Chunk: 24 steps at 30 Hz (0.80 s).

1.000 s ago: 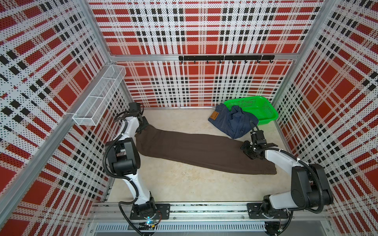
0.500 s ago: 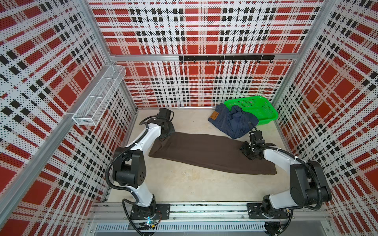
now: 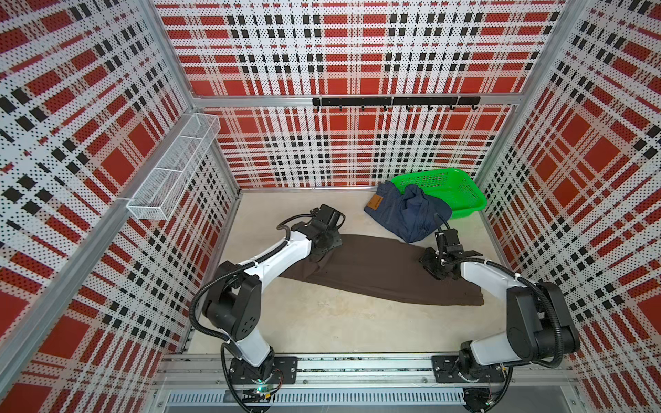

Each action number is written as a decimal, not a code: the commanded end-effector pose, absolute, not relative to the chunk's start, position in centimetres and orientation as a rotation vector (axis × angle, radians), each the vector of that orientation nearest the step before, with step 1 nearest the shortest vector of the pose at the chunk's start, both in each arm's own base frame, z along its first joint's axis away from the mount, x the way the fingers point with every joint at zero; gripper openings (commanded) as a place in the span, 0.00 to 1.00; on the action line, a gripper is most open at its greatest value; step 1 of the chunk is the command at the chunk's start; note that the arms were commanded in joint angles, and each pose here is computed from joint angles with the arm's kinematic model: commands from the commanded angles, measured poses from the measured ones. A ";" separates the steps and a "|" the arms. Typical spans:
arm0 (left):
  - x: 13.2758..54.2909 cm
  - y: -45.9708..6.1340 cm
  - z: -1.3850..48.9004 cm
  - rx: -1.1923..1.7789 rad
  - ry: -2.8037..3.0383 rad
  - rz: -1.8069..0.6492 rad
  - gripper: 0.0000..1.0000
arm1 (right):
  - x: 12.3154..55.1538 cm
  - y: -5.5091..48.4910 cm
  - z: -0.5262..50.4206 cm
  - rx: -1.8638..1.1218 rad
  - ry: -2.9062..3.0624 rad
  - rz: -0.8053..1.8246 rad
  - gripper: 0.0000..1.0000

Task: Fold and stack the trousers
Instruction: Fold the trousers at the center of the table.

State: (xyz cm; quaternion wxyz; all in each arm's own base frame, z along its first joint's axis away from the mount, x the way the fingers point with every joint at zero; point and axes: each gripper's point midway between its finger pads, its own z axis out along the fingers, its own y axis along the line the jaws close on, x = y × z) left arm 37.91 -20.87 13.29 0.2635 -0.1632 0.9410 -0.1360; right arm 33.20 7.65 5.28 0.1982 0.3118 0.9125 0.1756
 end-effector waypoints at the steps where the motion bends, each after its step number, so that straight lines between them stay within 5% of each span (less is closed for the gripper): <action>1: 38.7 -22.5 14.1 -0.464 2.482 -0.394 0.00 | 33.0 7.8 5.7 0.868 2.536 0.490 0.57; 18: 40.0 -26.0 14.8 -0.389 2.445 -0.416 0.00 | 32.4 7.5 6.2 0.870 2.525 0.477 0.57; 24: 38.5 -27.1 10.8 -0.343 2.550 -0.402 0.00 | 32.5 7.6 6.1 0.875 2.525 0.483 0.57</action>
